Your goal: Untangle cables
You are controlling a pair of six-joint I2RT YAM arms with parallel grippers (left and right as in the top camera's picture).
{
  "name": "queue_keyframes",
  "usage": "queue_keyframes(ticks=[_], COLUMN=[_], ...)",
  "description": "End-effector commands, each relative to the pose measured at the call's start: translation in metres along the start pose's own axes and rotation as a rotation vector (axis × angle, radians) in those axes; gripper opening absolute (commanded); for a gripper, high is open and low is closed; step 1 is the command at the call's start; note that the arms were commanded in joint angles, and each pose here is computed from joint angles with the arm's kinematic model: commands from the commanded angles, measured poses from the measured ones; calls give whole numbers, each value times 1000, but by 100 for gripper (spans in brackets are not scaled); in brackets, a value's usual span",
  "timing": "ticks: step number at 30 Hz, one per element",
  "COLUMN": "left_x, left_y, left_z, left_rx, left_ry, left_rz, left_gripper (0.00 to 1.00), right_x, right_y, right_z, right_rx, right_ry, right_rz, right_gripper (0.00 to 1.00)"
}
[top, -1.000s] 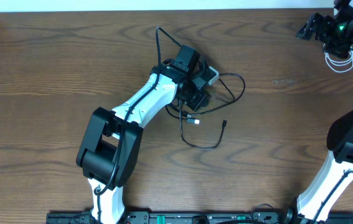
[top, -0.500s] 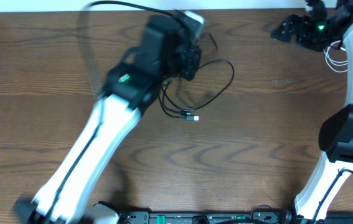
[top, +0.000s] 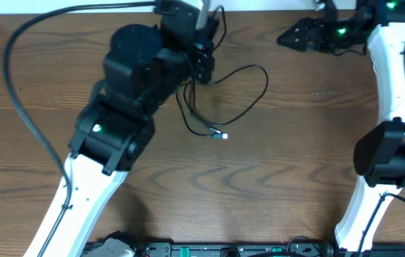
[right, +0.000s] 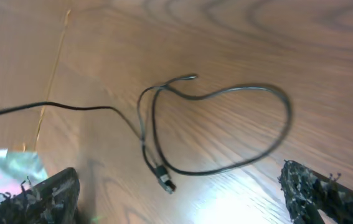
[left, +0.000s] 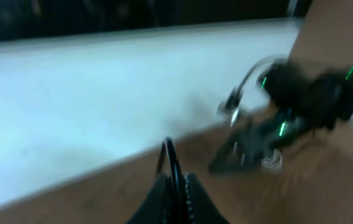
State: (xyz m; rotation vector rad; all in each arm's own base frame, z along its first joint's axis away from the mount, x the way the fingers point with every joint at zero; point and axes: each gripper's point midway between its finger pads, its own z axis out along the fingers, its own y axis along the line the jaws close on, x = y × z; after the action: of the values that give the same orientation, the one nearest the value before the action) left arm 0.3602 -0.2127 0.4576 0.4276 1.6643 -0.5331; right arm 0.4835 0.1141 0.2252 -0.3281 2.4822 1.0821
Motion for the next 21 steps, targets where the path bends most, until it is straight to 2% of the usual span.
queue_keyframes(ticks=[1,4,11,21], left_x=[-46,-68,-97,-103], left_y=[2,5,3,1], left_z=[-35,-54,-87,-96], left_rx=[-17,-25,-15,-3], left_ry=[-154,-233,-345,-367], left_rz=[4,-25,-82,-123], left_gripper=[8,8,7,7], right_x=[6,8,10,28], right_y=[27,39,103,174], right_z=[18,26,27,42], right_rx=[-72,-99,-404,-654], right_ry=[35,44,-14,-49], right_rz=[-95,-128,-385,-632], right_gripper=[99,99,99,97])
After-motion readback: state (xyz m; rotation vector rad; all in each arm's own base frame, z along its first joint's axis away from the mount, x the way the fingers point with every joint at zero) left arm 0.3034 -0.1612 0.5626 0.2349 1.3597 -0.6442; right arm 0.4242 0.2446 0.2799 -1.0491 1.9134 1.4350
